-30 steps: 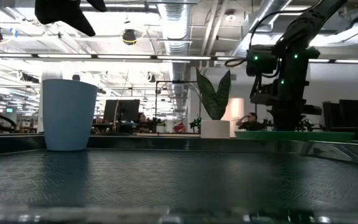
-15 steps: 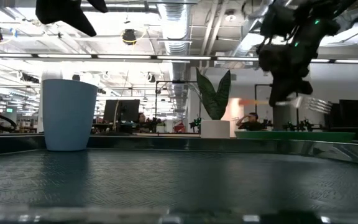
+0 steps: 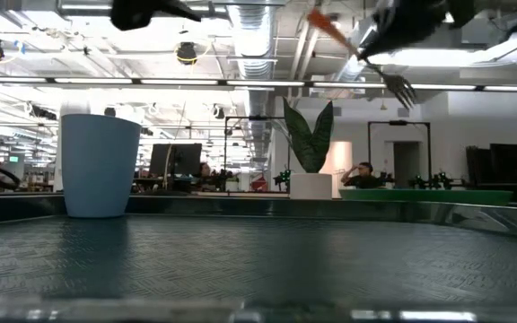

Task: Pick and place plate/cup/fork/spoon on tray
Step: Put the orange fork on the bottom right of the serving tray

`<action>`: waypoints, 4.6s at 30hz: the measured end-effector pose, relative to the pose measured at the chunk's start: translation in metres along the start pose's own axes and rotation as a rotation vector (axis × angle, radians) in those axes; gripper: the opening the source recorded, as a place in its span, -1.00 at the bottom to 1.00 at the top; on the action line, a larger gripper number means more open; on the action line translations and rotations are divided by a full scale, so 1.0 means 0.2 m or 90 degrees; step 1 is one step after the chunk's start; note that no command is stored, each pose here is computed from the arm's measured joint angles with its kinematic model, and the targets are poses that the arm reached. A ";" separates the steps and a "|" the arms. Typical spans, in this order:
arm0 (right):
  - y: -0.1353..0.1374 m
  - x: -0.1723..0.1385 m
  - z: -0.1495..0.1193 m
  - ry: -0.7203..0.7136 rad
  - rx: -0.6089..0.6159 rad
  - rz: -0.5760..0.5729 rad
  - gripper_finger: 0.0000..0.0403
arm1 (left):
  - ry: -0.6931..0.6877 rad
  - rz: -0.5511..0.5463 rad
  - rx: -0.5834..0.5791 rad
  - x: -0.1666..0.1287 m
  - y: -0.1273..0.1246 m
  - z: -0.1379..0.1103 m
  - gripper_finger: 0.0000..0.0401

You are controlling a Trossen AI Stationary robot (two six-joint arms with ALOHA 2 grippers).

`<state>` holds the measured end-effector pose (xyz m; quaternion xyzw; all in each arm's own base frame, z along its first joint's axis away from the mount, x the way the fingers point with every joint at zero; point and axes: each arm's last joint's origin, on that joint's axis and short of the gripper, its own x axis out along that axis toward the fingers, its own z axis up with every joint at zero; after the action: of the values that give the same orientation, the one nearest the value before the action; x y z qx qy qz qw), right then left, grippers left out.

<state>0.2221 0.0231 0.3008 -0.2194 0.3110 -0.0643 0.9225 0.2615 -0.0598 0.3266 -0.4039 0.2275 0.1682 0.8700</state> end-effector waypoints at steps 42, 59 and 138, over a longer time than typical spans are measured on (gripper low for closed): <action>0.19 -0.02 0.52 -0.037 -0.514 -0.329 -0.98 | 0.185 -0.537 -0.242 0.33 0.04 0.49 0.04; 0.19 -0.02 0.52 -0.062 -0.501 -0.317 -0.97 | 0.173 -0.531 -0.218 0.34 0.04 0.49 -0.88; 0.46 -0.66 0.29 -0.251 0.404 -0.052 -0.13 | -0.017 0.046 -0.300 0.95 -0.36 -0.79 -1.00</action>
<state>0.1501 0.1605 0.3726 0.0568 0.0833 -0.1508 0.9834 0.4141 -0.2064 0.1794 -0.5851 0.1846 0.2533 0.7480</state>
